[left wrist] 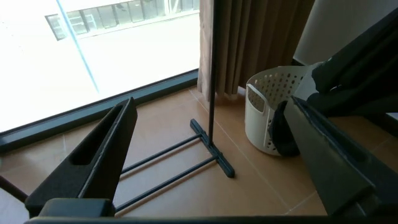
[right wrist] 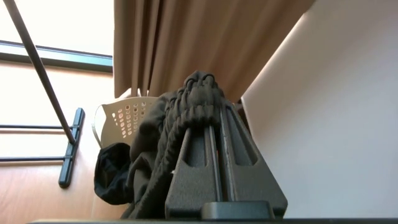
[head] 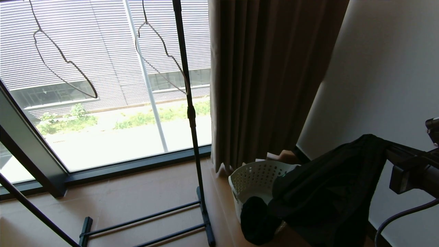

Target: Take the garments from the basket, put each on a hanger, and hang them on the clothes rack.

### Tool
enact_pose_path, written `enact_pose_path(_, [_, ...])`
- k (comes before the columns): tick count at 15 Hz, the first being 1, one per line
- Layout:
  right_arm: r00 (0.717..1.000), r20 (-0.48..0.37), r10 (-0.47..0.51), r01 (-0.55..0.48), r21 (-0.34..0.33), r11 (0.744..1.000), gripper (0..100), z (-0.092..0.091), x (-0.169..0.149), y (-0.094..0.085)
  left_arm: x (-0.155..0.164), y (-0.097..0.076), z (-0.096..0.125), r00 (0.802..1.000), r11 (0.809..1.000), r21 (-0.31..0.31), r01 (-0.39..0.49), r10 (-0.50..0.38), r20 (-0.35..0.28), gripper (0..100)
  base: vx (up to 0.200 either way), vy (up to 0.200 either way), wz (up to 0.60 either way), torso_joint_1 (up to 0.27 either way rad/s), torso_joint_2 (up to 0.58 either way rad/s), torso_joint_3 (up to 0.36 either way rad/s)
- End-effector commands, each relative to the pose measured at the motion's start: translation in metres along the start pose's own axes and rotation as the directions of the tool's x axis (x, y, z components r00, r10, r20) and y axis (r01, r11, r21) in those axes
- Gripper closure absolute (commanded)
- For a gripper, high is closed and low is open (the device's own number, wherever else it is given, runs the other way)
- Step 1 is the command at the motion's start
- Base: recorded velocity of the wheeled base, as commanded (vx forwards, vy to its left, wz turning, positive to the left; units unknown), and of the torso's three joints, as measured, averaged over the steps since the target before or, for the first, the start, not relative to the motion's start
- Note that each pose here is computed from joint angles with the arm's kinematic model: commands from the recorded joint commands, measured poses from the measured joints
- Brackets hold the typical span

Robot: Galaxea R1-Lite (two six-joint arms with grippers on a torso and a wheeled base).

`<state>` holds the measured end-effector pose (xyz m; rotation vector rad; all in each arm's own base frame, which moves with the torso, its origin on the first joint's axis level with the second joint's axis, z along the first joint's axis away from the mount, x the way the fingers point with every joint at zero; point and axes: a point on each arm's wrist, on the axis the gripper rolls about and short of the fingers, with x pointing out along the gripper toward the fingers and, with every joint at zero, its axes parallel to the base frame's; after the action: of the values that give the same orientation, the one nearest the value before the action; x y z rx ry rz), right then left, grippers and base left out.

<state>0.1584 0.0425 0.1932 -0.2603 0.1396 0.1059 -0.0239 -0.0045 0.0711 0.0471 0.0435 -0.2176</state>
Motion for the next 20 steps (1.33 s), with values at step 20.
enact_pose_path(20, [1.0,0.0,0.017,-0.017,-0.003,1.0,100,-0.0036,-0.004,0.0005,0.0001,0.0,0.0,1.0,1.0,0.0,0.0,0.0,-0.001,0,0.0,0.0,0.0,0.054,-0.18,-0.113])
